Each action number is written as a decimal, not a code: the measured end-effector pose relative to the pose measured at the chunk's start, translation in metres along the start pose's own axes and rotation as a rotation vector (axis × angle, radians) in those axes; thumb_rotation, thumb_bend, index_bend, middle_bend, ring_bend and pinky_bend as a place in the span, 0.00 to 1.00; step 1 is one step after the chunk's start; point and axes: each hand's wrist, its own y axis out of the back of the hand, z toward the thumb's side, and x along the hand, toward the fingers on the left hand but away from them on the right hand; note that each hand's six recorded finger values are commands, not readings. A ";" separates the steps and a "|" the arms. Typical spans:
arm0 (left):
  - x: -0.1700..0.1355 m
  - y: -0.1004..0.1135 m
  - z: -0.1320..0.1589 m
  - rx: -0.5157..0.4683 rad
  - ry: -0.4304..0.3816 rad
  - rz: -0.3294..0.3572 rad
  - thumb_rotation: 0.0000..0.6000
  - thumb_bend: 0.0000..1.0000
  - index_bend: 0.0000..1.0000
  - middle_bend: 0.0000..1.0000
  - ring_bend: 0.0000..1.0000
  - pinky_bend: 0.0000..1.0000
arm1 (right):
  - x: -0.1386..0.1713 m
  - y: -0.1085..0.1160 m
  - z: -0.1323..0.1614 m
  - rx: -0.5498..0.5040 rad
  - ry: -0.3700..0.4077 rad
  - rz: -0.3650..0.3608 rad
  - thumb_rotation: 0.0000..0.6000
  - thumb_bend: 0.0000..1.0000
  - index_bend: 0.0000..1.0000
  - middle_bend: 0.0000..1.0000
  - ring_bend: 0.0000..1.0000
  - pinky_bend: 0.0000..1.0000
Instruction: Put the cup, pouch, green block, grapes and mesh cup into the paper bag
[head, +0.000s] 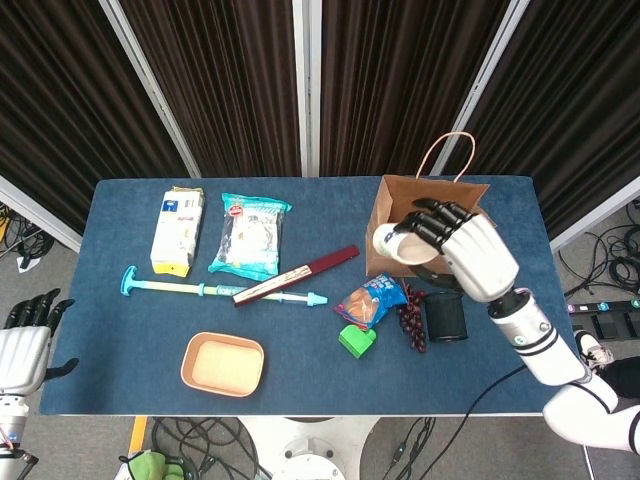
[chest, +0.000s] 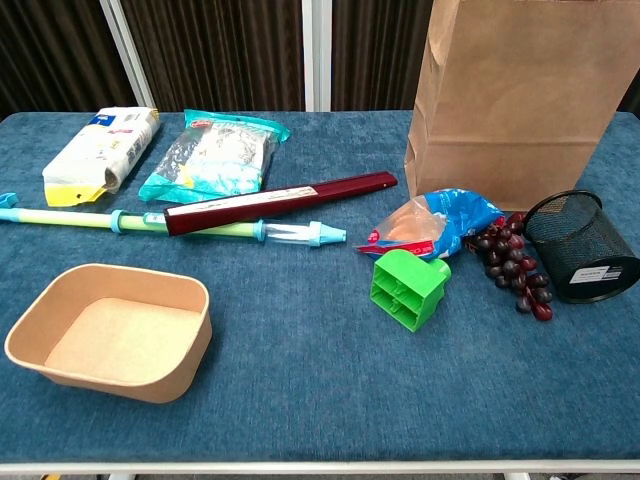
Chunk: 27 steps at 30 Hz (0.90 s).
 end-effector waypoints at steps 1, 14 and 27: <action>0.000 0.000 0.000 0.000 0.001 0.000 1.00 0.00 0.24 0.20 0.14 0.15 | -0.002 0.006 -0.004 -0.003 -0.016 -0.022 1.00 0.19 0.35 0.40 0.23 0.40; -0.002 -0.004 -0.002 -0.006 0.007 -0.009 1.00 0.00 0.24 0.20 0.14 0.15 | -0.022 -0.010 -0.071 0.045 -0.277 0.051 1.00 0.19 0.31 0.36 0.22 0.37; -0.003 -0.007 -0.004 -0.010 0.014 -0.015 1.00 0.00 0.24 0.20 0.14 0.15 | -0.028 -0.054 -0.097 0.084 -0.398 0.314 1.00 0.03 0.00 0.00 0.00 0.00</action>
